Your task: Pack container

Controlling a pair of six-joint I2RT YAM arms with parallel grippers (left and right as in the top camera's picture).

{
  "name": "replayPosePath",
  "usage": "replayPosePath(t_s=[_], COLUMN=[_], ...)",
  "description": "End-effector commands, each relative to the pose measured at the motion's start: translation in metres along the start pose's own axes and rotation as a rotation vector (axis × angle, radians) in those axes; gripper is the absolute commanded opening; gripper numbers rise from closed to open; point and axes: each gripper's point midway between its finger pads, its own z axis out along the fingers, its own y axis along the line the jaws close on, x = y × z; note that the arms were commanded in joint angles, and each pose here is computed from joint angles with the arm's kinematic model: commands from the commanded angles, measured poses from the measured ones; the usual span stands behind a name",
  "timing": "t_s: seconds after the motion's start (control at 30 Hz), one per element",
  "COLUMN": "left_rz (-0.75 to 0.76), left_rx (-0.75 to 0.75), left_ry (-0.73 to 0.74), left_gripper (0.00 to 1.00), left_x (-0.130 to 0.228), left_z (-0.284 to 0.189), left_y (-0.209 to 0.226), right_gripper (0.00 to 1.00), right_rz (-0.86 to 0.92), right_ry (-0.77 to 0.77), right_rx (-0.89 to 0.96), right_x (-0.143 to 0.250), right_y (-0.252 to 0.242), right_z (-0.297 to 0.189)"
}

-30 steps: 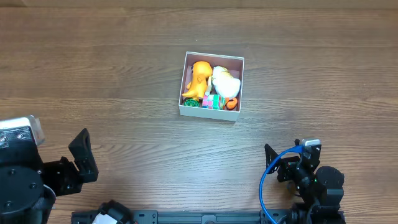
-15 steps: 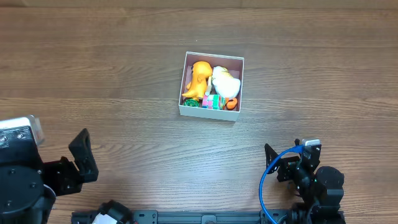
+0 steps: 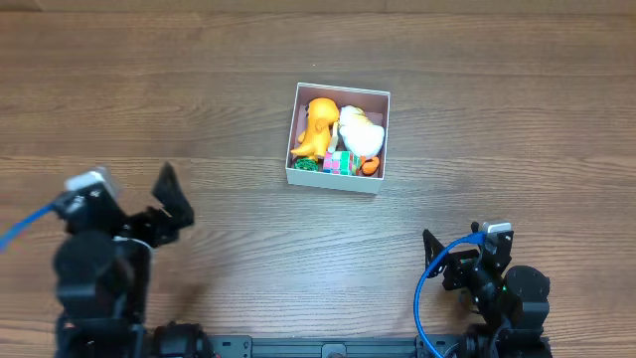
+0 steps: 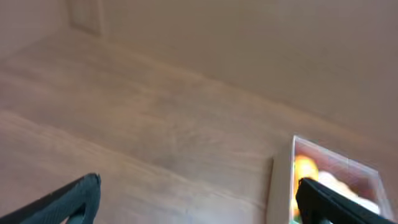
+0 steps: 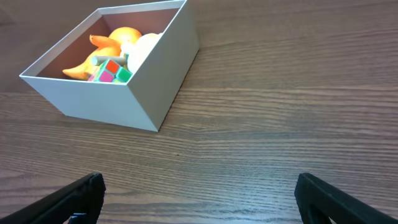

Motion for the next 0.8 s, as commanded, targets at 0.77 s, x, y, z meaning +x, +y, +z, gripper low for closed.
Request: replayPosePath(t_s=[0.77], left_rz=[0.178], left_rx=[0.139], left_ry=[-0.077], left_gripper=[1.00], left_x=[0.142], left_z=[0.050], left_y=[0.019], right_gripper=[1.00], right_rz=[0.000], right_ry=[0.001], right_rx=[0.001], right_x=[0.004], right_y=[-0.002], right_z=[0.002])
